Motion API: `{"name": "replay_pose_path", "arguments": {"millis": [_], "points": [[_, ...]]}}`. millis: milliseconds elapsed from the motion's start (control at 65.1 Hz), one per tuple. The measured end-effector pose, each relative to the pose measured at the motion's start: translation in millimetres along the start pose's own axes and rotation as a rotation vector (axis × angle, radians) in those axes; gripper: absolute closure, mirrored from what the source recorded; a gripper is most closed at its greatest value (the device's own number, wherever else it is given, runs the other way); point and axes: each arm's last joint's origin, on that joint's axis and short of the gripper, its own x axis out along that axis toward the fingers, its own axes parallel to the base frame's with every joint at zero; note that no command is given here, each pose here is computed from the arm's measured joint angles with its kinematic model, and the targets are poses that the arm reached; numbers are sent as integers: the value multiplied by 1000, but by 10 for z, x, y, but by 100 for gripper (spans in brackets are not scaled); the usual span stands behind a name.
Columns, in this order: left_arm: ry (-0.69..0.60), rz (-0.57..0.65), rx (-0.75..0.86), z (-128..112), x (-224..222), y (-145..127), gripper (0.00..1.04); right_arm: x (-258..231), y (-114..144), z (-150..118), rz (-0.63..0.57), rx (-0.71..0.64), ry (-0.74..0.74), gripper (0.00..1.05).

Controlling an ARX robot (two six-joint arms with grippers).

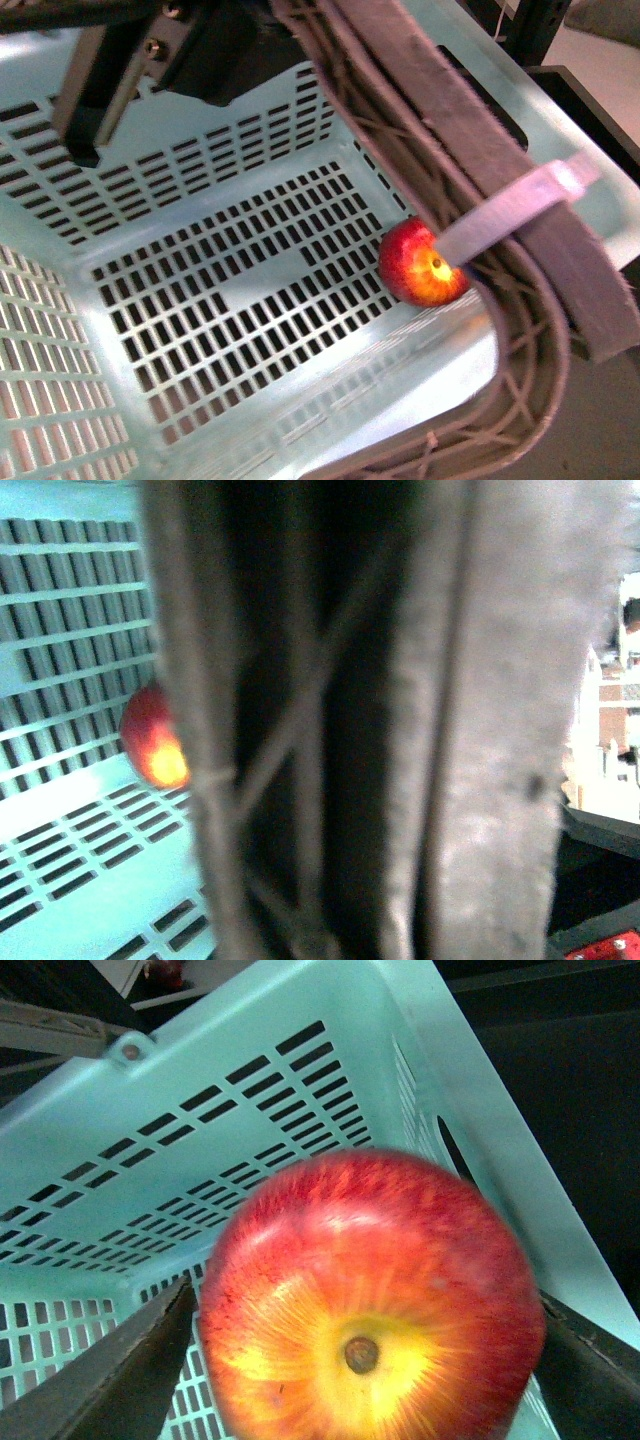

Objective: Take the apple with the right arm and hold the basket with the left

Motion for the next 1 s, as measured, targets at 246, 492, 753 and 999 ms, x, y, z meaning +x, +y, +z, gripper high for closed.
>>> {"name": "replay_pose_path", "arguments": {"millis": [246, 492, 753, 999], "points": [[1, 5, -3, -2, 8, 7, 90, -307, -254, 213, -110, 48, -111, 9], [11, -1, -4, -5, 8, 5, 90, -522, -509, 128, -253, 60, -175, 12], [4, 3, -3, -3, 8, 7, 90, -736, -597, -198, -297, -219, -462, 53], [10, 0, -4, -5, 8, 6, 90, -909, -730, -468, -305, -248, -449, 94]]}}
